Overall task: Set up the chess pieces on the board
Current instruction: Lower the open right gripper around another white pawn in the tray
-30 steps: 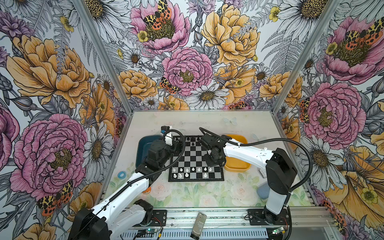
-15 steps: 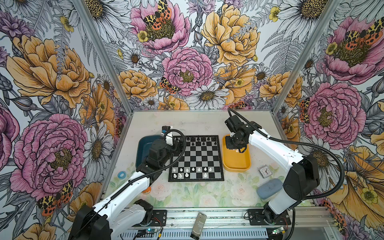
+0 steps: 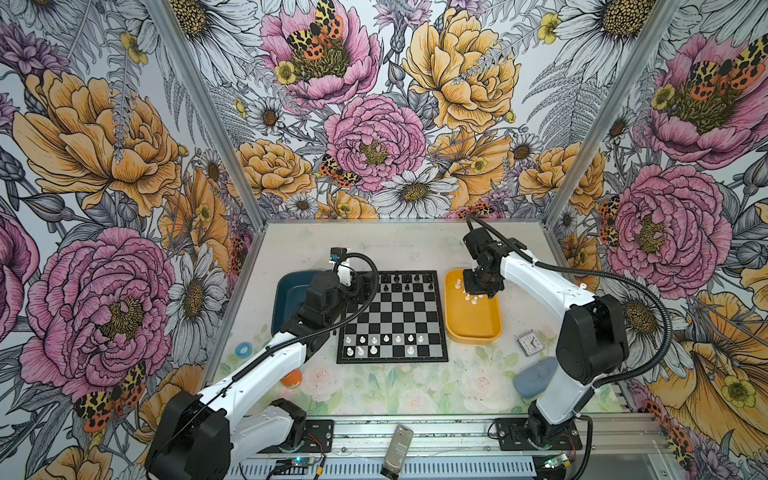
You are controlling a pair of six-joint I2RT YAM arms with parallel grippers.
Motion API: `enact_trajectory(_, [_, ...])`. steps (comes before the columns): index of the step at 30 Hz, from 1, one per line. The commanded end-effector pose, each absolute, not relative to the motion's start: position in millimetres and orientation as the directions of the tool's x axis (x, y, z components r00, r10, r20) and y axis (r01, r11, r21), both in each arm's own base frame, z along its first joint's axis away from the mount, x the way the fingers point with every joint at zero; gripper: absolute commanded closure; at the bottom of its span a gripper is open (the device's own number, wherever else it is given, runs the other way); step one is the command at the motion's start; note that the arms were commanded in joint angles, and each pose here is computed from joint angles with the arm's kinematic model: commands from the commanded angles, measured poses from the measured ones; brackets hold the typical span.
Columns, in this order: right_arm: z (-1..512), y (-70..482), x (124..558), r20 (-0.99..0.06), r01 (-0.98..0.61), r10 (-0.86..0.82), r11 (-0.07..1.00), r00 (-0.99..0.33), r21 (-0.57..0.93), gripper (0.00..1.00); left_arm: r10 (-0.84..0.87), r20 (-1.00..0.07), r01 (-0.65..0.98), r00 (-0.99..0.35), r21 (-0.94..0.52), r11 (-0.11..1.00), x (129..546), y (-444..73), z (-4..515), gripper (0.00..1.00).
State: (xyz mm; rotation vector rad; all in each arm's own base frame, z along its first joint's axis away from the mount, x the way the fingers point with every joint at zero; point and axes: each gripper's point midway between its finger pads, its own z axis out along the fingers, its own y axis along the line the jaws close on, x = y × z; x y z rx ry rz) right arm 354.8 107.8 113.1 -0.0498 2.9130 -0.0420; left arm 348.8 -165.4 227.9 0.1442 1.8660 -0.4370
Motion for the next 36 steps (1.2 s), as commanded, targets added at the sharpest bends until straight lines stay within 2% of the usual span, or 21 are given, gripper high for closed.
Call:
enact_trajectory(1, [102, 110, 365, -0.227, -0.047, -0.050, 0.999, -0.973, -0.020, 0.77, -0.108, -0.942, 0.328, -0.319, -0.216, 0.920, 353, -167, 237, 0.14])
enact_trajectory(14, [80, 118, 385, -0.187, -0.113, -0.116, 0.993, -0.975, -0.028, 0.78, -0.102, -0.937, 0.321, -0.333, -0.214, 0.923, 357, -167, 231, 0.14])
enact_trajectory(21, [74, 112, 397, -0.189, -0.144, -0.158, 0.986, -0.969, -0.085, 0.78, -0.104, -0.937, 0.319, -0.333, -0.215, 0.923, 358, -167, 230, 0.14])
enact_trajectory(36, [59, 107, 406, -0.164, -0.144, -0.156, 0.986, -0.974, -0.080, 0.78, -0.103, -0.937, 0.319, -0.335, -0.215, 0.923, 357, -167, 229, 0.14])
